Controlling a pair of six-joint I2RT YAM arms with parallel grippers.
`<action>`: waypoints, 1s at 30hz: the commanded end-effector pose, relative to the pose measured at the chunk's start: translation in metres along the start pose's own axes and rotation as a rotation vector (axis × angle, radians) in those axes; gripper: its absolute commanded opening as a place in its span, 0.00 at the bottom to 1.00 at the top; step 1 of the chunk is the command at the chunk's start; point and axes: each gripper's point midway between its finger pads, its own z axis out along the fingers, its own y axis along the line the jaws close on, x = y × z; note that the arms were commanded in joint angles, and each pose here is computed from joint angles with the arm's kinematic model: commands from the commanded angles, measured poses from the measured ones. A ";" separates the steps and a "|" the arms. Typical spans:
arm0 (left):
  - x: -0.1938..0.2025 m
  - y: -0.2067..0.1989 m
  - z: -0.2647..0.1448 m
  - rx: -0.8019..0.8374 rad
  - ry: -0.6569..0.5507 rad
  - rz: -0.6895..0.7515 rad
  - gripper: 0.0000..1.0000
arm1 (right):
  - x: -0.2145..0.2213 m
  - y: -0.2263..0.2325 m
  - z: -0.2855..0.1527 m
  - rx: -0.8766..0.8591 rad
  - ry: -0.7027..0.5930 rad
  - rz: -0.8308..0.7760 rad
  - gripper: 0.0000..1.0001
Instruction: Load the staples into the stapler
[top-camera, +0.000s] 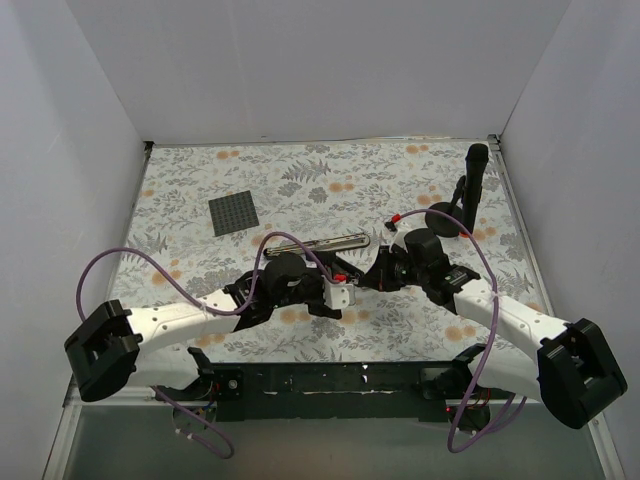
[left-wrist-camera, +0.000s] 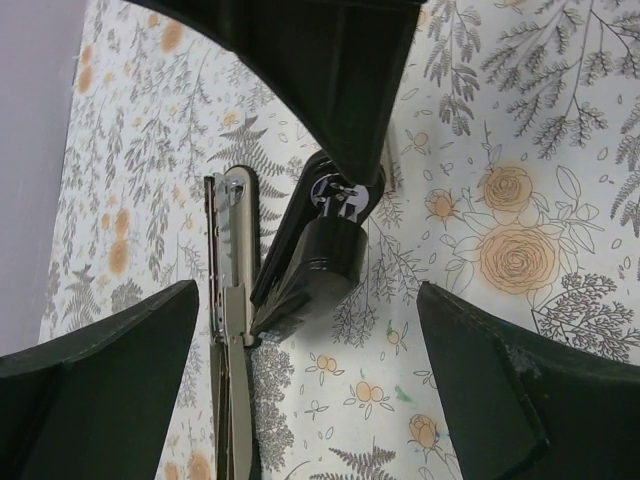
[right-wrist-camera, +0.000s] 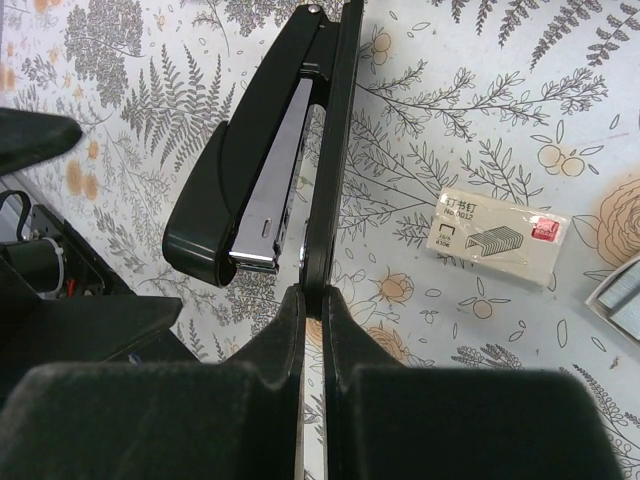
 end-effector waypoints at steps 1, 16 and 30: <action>-0.017 -0.007 0.011 0.074 -0.087 0.094 0.89 | -0.023 0.023 -0.009 -0.068 -0.056 -0.034 0.01; -0.010 -0.007 0.042 0.122 -0.037 0.125 0.28 | -0.024 0.026 -0.012 -0.079 -0.064 -0.034 0.01; -0.037 0.005 0.036 0.071 -0.087 -0.129 0.00 | -0.045 0.020 -0.019 -0.058 -0.246 -0.045 0.16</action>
